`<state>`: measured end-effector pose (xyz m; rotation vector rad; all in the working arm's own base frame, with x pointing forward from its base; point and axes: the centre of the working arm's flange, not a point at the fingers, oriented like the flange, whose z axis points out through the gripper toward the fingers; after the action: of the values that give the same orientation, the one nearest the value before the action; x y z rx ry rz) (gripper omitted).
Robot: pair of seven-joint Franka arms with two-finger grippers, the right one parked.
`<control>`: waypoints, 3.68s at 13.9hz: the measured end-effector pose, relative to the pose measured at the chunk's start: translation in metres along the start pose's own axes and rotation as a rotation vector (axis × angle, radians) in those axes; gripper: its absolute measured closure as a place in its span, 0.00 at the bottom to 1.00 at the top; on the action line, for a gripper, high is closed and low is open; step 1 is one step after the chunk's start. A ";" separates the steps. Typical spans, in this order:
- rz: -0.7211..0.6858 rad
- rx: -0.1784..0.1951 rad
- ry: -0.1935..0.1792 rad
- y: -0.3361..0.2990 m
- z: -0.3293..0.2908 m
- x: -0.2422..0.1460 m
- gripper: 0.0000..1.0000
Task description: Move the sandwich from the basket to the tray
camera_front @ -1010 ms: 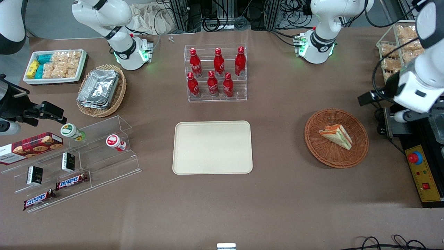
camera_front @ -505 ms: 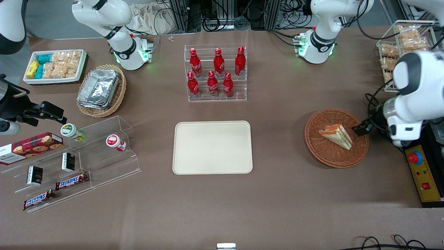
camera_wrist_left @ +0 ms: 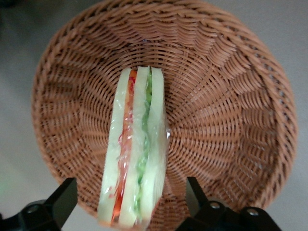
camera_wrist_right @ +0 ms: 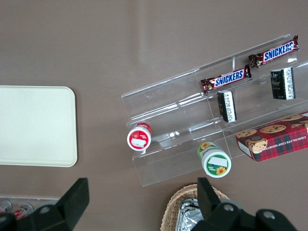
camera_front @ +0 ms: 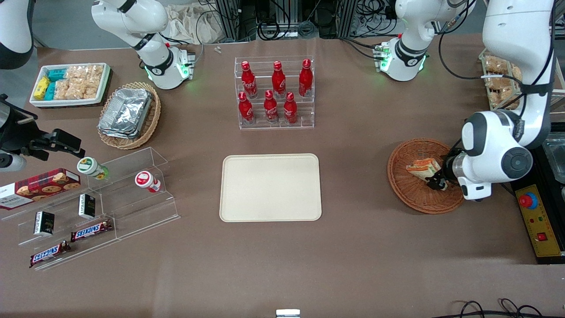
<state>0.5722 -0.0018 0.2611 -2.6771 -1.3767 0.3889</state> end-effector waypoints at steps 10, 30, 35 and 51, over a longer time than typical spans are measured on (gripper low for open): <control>0.000 0.012 -0.010 0.003 0.005 0.002 0.64; 0.815 -0.199 0.051 0.215 -0.048 -0.367 0.80; 0.870 -0.138 0.092 0.238 0.042 -0.381 0.80; 0.854 -0.140 0.232 0.243 -0.015 -0.357 0.00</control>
<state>0.5675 -0.4330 0.2881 -3.1651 -0.1502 0.0242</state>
